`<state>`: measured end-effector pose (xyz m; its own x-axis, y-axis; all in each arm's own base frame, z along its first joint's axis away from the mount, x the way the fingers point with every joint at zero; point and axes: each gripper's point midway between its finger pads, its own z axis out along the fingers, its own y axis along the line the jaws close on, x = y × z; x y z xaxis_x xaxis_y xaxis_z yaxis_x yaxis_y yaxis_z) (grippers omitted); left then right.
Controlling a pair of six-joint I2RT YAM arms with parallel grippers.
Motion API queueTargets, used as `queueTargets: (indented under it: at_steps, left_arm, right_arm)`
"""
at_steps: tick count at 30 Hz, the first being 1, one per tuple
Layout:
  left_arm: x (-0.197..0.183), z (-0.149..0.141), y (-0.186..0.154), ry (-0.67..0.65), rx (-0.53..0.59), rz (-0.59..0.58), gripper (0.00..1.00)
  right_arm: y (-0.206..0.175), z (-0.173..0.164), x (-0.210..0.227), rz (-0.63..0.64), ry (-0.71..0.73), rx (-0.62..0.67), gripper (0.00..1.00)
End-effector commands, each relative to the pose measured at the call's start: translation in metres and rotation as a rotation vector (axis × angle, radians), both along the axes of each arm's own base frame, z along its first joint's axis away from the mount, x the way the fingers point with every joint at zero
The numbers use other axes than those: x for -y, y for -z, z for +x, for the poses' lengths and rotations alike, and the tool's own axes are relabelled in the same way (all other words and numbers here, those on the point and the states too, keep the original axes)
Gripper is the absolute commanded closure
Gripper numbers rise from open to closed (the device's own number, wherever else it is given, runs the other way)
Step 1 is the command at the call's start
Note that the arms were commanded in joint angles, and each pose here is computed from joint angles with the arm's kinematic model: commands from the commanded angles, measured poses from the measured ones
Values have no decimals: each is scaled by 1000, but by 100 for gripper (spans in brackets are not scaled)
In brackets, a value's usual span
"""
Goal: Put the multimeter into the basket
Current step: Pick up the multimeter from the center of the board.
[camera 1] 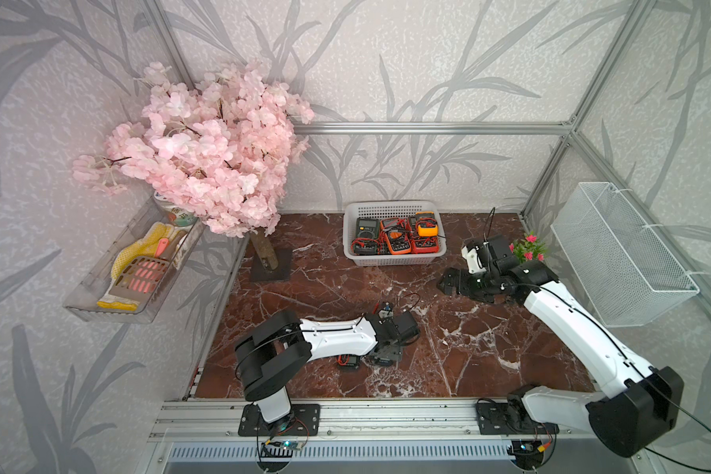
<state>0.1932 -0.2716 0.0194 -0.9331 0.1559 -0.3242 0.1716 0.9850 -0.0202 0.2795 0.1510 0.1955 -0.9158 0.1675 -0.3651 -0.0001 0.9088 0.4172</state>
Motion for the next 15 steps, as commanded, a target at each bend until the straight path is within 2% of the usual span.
queueTargets:
  at_steps: [1, 15]
  left_arm:
    - [10, 8, -16, 19, 25, -12, 51]
    - [11, 52, -92, -60, 127, -68, 52]
  right_arm:
    - [-3, -7, 1, 12, 3, -6, 1]
    - [-21, -5, -2, 63, 12, 66, 1]
